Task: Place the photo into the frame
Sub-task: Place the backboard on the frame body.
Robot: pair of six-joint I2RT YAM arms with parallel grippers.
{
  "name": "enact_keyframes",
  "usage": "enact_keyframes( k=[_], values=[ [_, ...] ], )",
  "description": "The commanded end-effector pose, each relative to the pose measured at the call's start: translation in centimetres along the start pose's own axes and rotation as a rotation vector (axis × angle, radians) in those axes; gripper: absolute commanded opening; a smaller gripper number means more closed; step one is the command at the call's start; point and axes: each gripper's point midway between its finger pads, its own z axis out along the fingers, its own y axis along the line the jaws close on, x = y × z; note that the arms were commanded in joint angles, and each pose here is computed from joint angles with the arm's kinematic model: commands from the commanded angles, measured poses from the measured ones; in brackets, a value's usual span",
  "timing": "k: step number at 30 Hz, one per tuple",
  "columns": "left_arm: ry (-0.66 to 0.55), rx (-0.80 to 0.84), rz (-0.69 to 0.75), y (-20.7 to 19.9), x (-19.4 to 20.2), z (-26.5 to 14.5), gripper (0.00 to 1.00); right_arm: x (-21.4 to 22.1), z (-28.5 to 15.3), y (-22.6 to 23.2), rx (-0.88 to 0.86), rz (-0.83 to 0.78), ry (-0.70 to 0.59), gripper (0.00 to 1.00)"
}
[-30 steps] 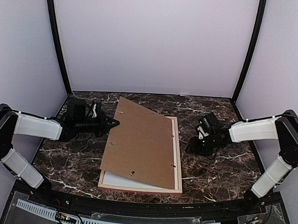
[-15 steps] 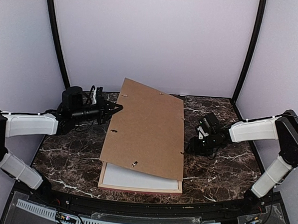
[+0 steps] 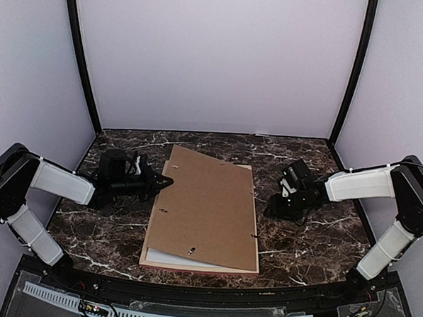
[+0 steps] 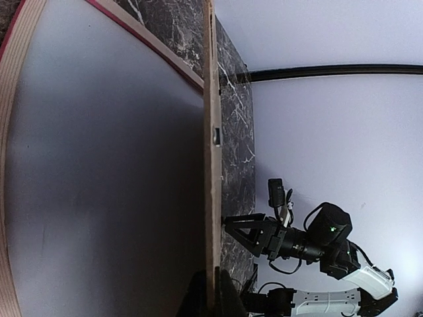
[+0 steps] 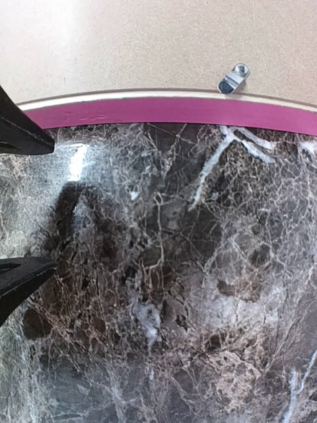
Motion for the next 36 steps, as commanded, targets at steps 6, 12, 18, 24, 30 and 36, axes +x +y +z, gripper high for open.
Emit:
enact_keyframes(
  k=[6,12,18,24,30,36],
  values=[
    [-0.073,-0.066,0.082,1.0,-0.6,-1.1,0.00,-0.5,0.0,0.0,0.001,-0.002,-0.010,0.54],
    [-0.093,-0.089,0.094,1.1,-1.0,-1.4,0.00,-0.3,0.1,-0.1,0.003,-0.004,-0.005,0.54],
    [-0.089,-0.121,0.097,1.6,-1.0,-1.3,0.00,-0.3,0.1,0.0,0.000,-0.002,-0.007,0.54],
    [-0.093,-0.157,0.119,1.8,-1.5,-1.1,0.00,-0.3,0.3,0.0,-0.004,-0.001,-0.003,0.54],
    [-0.087,-0.183,0.142,1.8,-1.8,-0.8,0.00,-0.2,0.3,0.0,-0.004,-0.001,-0.003,0.54],
    [-0.087,-0.220,0.154,2.2,-2.0,-1.0,0.00,-0.1,0.5,0.0,-0.006,-0.001,0.001,0.54]
  ],
)
